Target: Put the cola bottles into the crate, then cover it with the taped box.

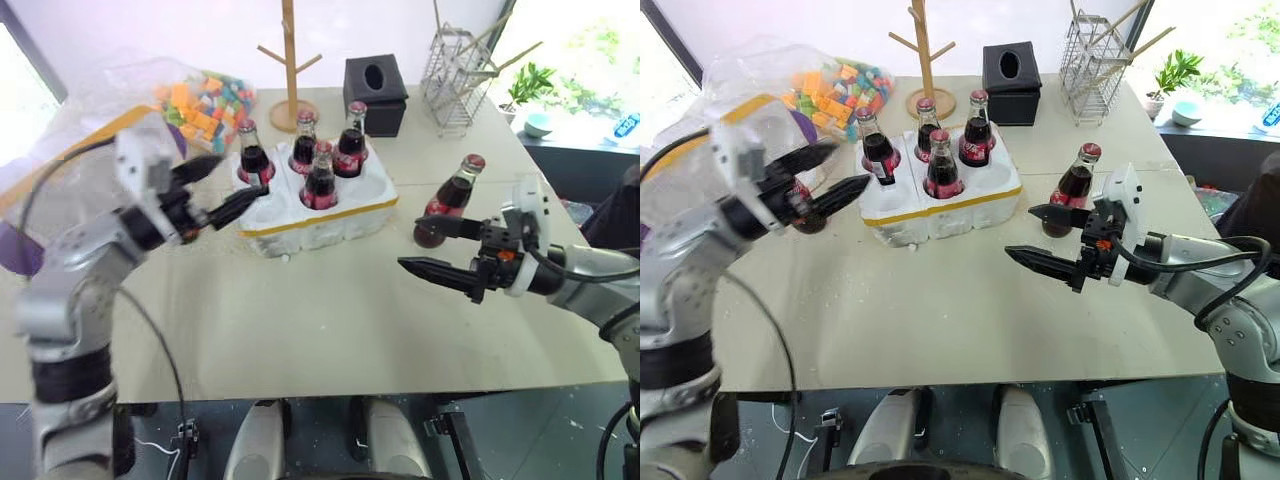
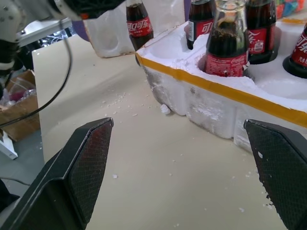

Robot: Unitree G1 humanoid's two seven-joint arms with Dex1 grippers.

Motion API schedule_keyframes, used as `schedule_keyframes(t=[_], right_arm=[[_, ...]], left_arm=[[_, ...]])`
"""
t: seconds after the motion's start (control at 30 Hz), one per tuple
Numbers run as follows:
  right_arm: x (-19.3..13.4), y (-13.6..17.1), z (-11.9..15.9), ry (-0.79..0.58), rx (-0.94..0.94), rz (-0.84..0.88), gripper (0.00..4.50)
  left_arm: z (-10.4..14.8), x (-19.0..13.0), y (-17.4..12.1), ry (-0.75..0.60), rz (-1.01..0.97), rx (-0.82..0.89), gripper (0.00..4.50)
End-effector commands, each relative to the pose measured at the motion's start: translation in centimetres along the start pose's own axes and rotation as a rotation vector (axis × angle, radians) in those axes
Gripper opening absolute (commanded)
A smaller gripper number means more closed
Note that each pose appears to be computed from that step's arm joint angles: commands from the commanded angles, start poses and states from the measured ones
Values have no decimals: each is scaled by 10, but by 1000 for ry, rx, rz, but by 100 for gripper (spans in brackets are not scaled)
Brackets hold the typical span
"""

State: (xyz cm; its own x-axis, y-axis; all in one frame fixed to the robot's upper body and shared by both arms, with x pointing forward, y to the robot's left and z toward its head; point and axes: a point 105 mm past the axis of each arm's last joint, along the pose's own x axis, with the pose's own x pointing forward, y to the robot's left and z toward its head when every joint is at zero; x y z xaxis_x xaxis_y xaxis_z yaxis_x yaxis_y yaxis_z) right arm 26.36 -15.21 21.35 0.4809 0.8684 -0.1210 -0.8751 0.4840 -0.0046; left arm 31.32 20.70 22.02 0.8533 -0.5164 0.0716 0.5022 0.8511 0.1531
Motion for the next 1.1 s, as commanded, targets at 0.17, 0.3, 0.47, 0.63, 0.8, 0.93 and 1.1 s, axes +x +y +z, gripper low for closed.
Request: schedule_keyframes(t=[0.17, 0.3, 0.47, 0.63, 0.8, 0.93, 1.1], right_arm=[[1, 0, 10, -28, -40, 14, 450], [2, 0, 11, -32, -39, 13, 450], [2, 0, 12, -35, -36, 5, 450], [2, 0, 13, -46, -35, -8, 450], [1, 0, 14, -55, -33, -18, 450], [1, 1, 15, -55, -37, -16, 450], [-2, 7, 14, -36, -46, 7, 450]], left_arm=[[-25, -34, 51, 80, 347, 89, 448], [-29, -25, 59, 79, 351, 91, 448], [-34, -11, 64, 76, 330, 71, 448], [-45, 8, 76, 94, 316, 37, 448], [-57, 21, 81, 113, 299, -5, 448], [-57, 25, 81, 86, 283, -64, 394], [-55, 10, 82, 104, 260, -59, 280]])
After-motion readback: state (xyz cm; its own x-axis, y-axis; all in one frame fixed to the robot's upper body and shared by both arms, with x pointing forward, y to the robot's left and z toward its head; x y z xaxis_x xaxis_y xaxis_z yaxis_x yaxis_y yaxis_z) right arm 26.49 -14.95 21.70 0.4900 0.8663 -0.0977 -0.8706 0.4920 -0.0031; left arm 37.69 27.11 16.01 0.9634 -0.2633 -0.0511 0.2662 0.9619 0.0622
